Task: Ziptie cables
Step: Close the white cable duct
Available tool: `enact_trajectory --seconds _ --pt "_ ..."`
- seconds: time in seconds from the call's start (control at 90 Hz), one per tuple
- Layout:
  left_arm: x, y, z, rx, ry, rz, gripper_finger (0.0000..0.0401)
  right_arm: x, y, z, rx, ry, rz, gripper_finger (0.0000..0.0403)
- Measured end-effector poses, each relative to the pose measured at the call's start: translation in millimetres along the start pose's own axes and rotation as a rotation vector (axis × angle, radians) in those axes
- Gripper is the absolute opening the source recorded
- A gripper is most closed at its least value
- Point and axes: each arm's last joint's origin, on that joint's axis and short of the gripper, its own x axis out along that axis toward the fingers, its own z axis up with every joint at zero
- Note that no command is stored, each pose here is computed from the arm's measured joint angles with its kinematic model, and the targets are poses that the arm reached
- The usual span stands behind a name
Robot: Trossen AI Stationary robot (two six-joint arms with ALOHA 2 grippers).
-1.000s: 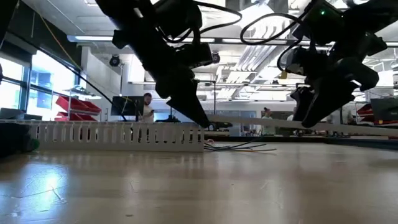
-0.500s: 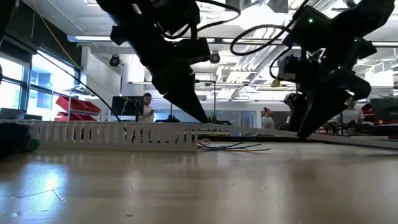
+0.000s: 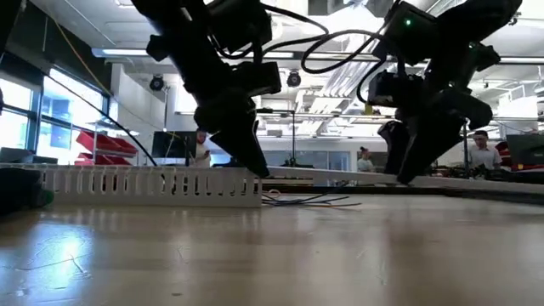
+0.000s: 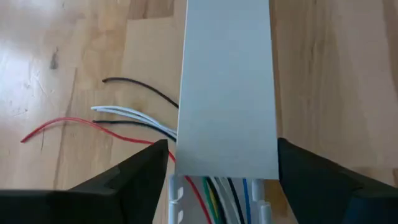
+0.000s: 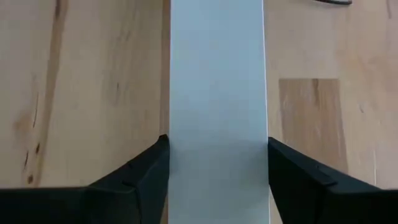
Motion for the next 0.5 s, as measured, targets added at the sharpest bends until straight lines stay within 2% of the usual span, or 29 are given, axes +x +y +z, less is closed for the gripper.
enact_trajectory --seconds 0.244,0.5 --pt "0.0 0.0 -0.6 0.001 0.006 -0.001 0.0231 0.0 0.0 0.3 0.002 -0.003 -0.001 0.0240" --pt "-0.2 0.0 -1.9 -0.007 0.022 -0.001 0.0220 -0.1 0.0 0.5 -0.032 -0.004 0.001 0.0244"
